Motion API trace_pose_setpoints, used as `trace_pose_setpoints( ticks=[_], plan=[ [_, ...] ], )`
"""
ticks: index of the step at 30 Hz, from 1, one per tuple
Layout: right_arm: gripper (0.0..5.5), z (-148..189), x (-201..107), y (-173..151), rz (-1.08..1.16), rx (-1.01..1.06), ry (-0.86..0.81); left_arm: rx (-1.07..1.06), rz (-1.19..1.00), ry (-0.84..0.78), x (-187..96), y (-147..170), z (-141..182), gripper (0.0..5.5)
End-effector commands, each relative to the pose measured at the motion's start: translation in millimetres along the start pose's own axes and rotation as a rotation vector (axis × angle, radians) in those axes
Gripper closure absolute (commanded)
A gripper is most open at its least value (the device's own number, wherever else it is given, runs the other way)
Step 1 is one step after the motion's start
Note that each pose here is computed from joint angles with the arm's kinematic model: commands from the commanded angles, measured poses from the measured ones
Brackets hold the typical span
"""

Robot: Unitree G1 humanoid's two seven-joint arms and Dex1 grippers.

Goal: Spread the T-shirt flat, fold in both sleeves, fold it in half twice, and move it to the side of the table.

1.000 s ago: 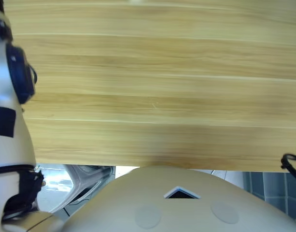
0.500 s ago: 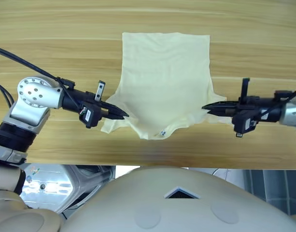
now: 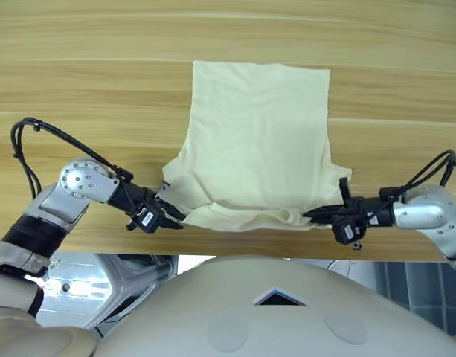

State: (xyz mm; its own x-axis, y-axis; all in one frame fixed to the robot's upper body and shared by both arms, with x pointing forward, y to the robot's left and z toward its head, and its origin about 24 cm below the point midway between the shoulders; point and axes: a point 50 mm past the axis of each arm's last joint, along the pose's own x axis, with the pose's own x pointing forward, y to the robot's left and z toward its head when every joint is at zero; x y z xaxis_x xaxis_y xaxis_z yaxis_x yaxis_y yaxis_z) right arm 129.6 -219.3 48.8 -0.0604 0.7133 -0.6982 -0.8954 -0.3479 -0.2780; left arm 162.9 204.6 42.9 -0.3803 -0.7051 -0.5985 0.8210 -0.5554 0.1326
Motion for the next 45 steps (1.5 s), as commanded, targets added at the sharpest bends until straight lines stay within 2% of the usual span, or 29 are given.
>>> trace_pose_setpoints(
  ticks=[1, 7, 14, 19, 21, 24, 26, 30, 34, 38, 42, 45],
  plan=[
    [5.50, 3.4, -20.3, -14.0, -0.075, 0.006, 0.003, 0.025, 0.093, -0.001, -14.5, 14.0, 5.8, 3.95],
    [5.50, -0.7, -21.6, -28.4, -0.196, 0.000, 0.017, 0.041, 0.216, -0.042, -22.3, 27.2, 8.8, 3.01],
    [5.50, 17.5, -24.6, -28.1, -0.218, -0.005, -0.119, 0.000, 0.240, -0.094, -18.4, 20.8, 5.8, 1.94],
    [5.50, 37.2, -24.8, -8.0, -0.099, 0.060, -0.254, -0.067, 0.188, -0.195, -21.4, 11.5, 13.0, 1.13],
    [5.50, 39.3, -25.1, -2.7, -0.059, 0.082, -0.255, -0.080, 0.205, -0.236, -29.0, 15.6, 17.2, 0.79],
    [5.50, 28.5, -23.9, 5.1, -0.023, 0.072, -0.169, -0.079, 0.310, -0.270, -42.8, 28.7, 17.0, 0.27],
    [5.50, 21.8, -22.2, 10.3, 0.000, 0.077, -0.123, -0.085, 0.349, -0.283, -50.9, 32.4, 15.3, 0.13],
    [4.77, 13.9, -14.7, 23.4, 0.074, 0.093, -0.065, -0.076, 0.435, -0.338, -61.5, 42.6, 18.2, 0.10],
    [4.00, 19.5, -8.1, 35.6, 0.145, 0.098, -0.087, -0.070, 0.494, -0.331, -64.7, 52.0, 14.0, 0.10],
    [3.23, 33.1, -16.3, 31.1, 0.092, 0.076, -0.153, -0.075, 0.527, -0.297, -60.1, 55.1, 4.7, 0.10],
    [2.55, 31.8, -11.4, 42.4, 0.164, 0.085, -0.126, -0.077, 0.523, -0.284, -57.2, 53.9, 1.2, 0.10],
    [1.97, 33.1, -18.7, 32.4, 0.073, 0.085, -0.148, -0.073, 0.532, -0.286, -54.9, 54.7, -0.1, 0.10]
  ],
)
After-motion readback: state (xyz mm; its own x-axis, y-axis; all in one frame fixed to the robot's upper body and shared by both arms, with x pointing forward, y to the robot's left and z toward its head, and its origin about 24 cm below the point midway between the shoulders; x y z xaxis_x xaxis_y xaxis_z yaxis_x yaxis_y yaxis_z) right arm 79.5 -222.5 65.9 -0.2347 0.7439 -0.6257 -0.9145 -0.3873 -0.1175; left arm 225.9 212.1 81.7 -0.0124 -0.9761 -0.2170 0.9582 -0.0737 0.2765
